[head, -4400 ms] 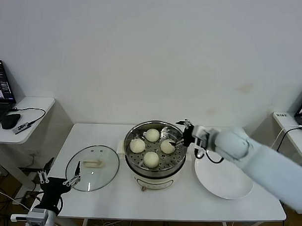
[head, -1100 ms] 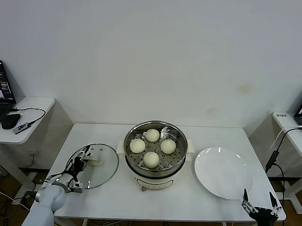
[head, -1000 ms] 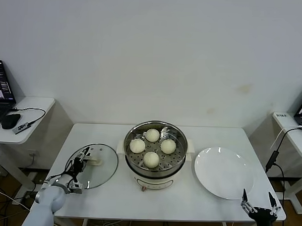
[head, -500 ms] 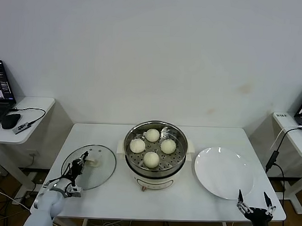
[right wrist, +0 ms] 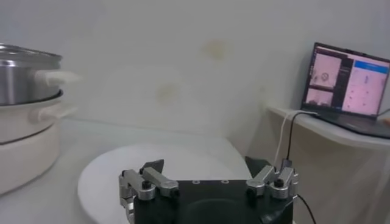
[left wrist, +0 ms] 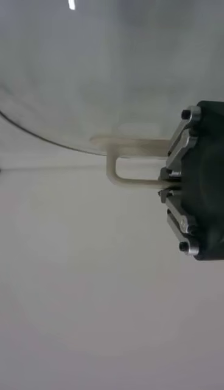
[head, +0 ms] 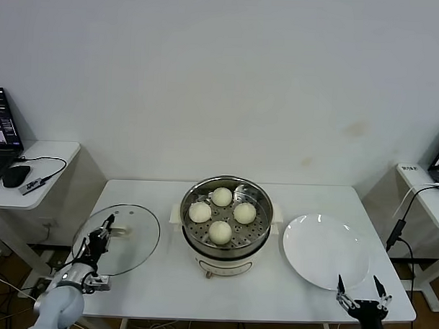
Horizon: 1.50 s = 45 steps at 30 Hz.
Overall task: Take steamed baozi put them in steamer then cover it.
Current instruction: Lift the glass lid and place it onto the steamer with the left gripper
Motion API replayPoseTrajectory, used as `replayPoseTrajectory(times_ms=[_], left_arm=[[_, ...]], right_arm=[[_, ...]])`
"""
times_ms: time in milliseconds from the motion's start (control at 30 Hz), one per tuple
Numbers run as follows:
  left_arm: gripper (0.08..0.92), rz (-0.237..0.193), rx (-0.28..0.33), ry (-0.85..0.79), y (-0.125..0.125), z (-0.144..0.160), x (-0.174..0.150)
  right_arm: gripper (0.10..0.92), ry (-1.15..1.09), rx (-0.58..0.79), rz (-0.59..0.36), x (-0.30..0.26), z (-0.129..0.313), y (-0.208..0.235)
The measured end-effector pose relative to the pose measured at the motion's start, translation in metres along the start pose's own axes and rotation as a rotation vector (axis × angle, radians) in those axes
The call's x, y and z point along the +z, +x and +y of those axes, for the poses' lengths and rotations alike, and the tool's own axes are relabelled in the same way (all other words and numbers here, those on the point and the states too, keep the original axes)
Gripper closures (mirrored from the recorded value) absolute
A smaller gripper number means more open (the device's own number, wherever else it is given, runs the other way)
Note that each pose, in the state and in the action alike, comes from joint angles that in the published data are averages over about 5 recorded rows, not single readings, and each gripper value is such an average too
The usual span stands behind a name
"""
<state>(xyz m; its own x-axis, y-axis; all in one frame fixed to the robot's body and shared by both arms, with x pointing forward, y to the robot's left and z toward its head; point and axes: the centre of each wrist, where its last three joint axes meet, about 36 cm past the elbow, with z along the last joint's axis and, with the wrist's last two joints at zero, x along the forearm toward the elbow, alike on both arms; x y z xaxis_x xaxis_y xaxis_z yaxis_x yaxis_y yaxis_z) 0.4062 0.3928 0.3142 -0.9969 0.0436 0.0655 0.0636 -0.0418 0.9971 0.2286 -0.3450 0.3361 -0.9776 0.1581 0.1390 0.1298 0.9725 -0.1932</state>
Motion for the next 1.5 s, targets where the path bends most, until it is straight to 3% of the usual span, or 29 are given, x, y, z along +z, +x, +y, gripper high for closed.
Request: replayPoseTrajectory(times_ms=[300,500,733,967,1500], left_arm=[[0.849,0.082,-0.065,0.001,0.029,0.061,-0.014],[0.849,0.096,-0.102,0.022,0.037,0.106,-0.033],[0.849,0.068,-0.114,0.111,0.039,0.136,-0.064],[0.849,0.02,-0.073,0.173,0.025,0.14,-0.113],[0.849,-0.016,-0.019,0.133,-0.008,0.158,-0.227]], right_arm=[[0.2,0.008,-0.044,-0.017,-0.003,0.01,-0.01],[0.2,0.025,-0.061,-0.022,-0.002,0.017,-0.013],[0.2,0.048,-0.059,-0.022,0.002,0.025,-0.013],[0.2,0.078,-0.051,-0.017,0.004,0.029,-0.014],[0.2,0.109,-0.067,0.012,0.02,0.049,-0.017]])
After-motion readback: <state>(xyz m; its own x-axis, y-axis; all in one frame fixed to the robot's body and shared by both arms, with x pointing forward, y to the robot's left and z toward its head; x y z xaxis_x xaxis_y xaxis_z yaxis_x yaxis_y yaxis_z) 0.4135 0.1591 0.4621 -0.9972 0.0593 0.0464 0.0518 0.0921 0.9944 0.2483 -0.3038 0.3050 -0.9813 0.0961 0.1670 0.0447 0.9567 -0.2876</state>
